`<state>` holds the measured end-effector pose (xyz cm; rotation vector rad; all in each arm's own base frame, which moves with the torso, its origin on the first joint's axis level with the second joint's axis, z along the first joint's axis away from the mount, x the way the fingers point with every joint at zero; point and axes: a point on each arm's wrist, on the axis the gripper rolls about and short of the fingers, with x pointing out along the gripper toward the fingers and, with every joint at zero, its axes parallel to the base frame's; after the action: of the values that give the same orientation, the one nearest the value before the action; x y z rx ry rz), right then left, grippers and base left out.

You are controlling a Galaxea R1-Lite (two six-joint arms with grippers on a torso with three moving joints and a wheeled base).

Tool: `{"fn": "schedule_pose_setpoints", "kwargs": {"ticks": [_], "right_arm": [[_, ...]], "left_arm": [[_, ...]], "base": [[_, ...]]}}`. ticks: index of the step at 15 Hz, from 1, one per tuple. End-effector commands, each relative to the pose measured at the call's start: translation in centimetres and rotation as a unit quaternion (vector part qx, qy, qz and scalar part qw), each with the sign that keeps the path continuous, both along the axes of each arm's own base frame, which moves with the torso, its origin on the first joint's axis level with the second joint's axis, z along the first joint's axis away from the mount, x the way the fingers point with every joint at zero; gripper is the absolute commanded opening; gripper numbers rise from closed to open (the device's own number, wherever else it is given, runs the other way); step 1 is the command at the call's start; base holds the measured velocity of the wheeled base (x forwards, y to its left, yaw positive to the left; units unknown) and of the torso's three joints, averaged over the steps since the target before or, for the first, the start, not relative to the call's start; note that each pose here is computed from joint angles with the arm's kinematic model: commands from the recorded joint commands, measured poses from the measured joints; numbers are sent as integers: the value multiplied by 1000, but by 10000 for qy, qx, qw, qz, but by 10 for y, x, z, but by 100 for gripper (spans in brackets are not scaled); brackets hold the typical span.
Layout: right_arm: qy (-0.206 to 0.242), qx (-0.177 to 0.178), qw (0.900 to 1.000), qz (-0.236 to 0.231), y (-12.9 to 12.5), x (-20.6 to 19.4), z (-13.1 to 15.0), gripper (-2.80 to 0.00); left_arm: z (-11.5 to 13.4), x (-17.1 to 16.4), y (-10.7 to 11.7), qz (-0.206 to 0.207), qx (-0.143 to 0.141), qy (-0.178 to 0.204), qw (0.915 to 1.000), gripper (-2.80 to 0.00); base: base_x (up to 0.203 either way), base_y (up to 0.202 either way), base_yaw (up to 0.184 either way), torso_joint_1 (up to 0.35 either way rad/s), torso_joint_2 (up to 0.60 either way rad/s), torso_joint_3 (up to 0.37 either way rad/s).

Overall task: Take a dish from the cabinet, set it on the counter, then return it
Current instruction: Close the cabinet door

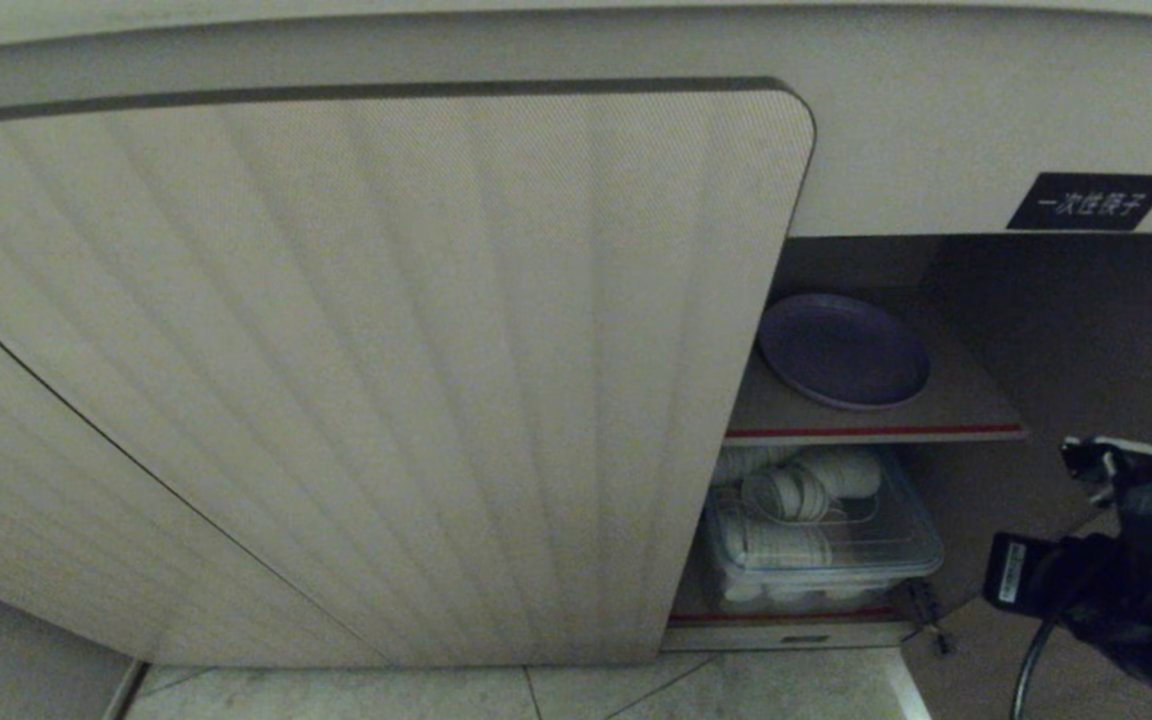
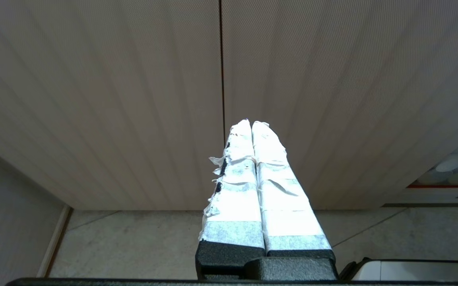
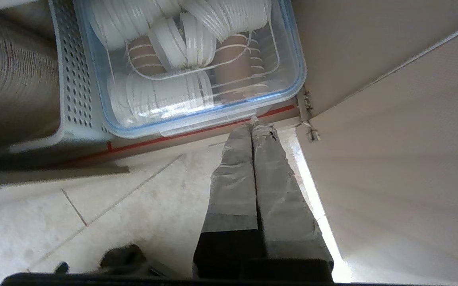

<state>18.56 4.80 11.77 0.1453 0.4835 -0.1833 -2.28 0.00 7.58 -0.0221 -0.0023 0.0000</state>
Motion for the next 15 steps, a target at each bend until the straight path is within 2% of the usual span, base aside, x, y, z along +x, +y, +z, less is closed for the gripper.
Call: {"fn": "schedule_pose_setpoints", "kwargs": {"ticks": [1,3,5,10,15], "right_arm": [[-99,-7,9999,29,-4,-12,2,-280],[-64,4,9999,136,-7,-24,0,-280],[-36,-149,9992,382,-10,-34,-2,-280],[53,-503,9966,656,-16,-56,-11,-280],[-173,-370,9949,923,-33,-83,-17,-280]], "left_arm": [[0,0,0,0,-4,-4,10000,-280],[0,0,0,0,-4,-4,10000,-280],[0,0,0,0,-4,-4,10000,-280],[0,0,0,0,-4,-4,10000,-280],[0,0,0,0,-4,-4,10000,-280]], "base": [[0,0,0,0,0,0],[0,0,0,0,0,0],[0,0,0,0,0,0],[0,0,0,0,0,0],[0,0,0,0,0,0]]}}
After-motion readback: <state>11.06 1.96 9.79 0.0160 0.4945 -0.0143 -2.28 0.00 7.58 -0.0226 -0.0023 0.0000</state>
